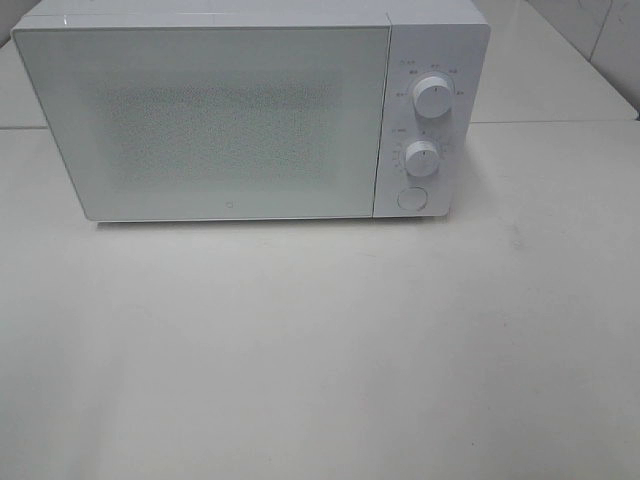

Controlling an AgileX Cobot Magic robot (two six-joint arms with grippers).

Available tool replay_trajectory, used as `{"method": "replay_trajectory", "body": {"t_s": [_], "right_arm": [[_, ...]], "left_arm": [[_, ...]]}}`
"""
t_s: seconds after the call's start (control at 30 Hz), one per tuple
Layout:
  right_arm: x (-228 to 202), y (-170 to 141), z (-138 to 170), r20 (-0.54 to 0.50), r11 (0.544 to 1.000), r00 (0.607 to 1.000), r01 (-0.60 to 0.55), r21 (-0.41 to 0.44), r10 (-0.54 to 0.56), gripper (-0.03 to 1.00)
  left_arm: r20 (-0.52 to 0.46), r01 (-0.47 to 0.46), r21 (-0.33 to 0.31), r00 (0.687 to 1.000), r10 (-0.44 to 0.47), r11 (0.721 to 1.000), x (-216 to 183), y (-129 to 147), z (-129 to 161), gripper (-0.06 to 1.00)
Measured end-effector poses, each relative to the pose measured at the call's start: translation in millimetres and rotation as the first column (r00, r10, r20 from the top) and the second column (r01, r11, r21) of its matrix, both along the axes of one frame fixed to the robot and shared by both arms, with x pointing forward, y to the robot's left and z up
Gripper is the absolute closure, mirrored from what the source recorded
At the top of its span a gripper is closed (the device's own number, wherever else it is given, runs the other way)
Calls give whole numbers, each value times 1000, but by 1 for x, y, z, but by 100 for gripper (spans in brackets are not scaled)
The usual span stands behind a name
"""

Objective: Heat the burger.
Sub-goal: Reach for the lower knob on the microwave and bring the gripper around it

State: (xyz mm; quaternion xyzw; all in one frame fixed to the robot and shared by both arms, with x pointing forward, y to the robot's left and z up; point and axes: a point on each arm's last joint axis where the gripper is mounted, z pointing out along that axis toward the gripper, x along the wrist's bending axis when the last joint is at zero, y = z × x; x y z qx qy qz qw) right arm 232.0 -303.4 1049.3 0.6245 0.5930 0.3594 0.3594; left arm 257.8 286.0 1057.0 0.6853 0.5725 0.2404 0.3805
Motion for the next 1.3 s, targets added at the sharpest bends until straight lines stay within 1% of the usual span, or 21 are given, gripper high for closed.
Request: {"method": "replay_trajectory", "body": {"t_s": [0.03,0.07,0.13,0.27,0.3,0.33,0.37,0.4,0.43,0.53,1.3], "right_arm": [[0,0,0,0,1000,1000,0,0,0,22],[0,0,0,0,1000,1000,0,0,0,22],[0,0,0,0,1000,1000,0,0,0,22],[0,0,0,0,1000,1000,0,0,0,22],[0,0,0,0,1000,1000,0,0,0,22],[0,0,0,0,1000,1000,0,0,0,22],[0,0,0,0,1000,1000,0,0,0,22],[0,0,0,0,1000,1000,0,0,0,22],[0,0,0,0,1000,1000,0,0,0,22],[0,0,0,0,1000,1000,0,0,0,22],[0,0,0,0,1000,1000,2,-2,-2,22]], "left_arm": [[47,1,-8,999,-1,1000,-8,1,1,-4],[47,1,-8,999,-1,1000,-8,1,1,-4],[102,3,-18,995,-1,1000,-17,2,1,-4],[137,-20,-21,990,23,1000,-22,3,1,-4],[146,-35,-23,989,38,999,-23,3,1,-4],[160,-83,-24,983,86,996,-25,3,1,-4],[168,-109,-24,979,112,994,-26,3,0,-4],[168,-109,-24,979,112,994,-26,3,0,-4],[179,-145,-25,973,148,989,-27,2,0,-4],[182,-160,-26,970,162,987,-28,2,0,-4],[183,-161,-25,970,163,987,-28,2,0,-4]]}}
